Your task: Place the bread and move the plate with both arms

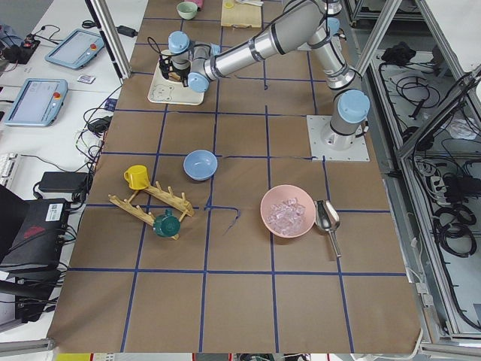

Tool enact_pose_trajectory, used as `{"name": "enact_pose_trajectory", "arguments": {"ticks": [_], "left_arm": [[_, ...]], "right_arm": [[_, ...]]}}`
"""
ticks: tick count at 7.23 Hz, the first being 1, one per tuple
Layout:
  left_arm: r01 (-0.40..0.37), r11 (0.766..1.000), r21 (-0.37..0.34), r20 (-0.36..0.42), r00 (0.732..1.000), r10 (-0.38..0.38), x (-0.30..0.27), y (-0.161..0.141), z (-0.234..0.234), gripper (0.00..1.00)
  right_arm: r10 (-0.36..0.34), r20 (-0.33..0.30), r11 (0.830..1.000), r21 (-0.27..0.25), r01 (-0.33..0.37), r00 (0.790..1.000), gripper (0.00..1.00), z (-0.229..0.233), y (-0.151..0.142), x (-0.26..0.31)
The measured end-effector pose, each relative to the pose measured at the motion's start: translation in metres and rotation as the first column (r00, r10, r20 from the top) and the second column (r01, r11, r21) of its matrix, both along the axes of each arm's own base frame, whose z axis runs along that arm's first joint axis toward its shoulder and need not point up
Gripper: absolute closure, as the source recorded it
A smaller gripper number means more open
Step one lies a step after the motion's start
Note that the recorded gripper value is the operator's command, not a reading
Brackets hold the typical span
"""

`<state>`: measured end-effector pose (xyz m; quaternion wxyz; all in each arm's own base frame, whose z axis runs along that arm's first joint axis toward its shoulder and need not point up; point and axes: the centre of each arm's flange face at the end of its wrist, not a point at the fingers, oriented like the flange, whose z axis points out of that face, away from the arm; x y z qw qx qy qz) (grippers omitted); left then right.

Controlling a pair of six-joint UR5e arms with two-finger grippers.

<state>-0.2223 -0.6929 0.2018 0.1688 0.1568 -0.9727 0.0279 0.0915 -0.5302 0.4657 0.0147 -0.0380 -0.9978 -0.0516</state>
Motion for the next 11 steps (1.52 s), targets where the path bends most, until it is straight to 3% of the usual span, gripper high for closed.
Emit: {"name": "enact_pose_trajectory", "arguments": {"ticks": [2, 5, 8, 11], "left_arm": [[-0.007, 1.000, 0.018, 0.015, 1.000, 0.007, 0.003, 0.006, 0.010, 0.00], [0.009, 0.997, 0.081, 0.058, 0.998, -0.013, 0.007, 0.048, 0.104, 0.00], [0.098, 0.984, 0.150, 0.159, 0.980, -0.122, 0.016, 0.129, 0.211, 0.00], [0.248, 0.961, 0.121, 0.268, 0.924, -0.272, 0.034, 0.218, 0.266, 0.00]], "right_arm": [[0.001, -0.003, 1.000, -0.026, -0.001, 1.000, 0.00, 0.015, 0.007, 0.004], [0.018, -0.002, 0.997, -0.080, -0.019, 1.000, 0.03, 0.038, 0.022, 0.019], [0.034, -0.001, 0.994, -0.100, -0.034, 0.999, 0.00, 0.045, 0.030, 0.026], [0.035, -0.001, 0.994, -0.105, -0.035, 0.999, 0.00, 0.047, 0.032, 0.027]]}}
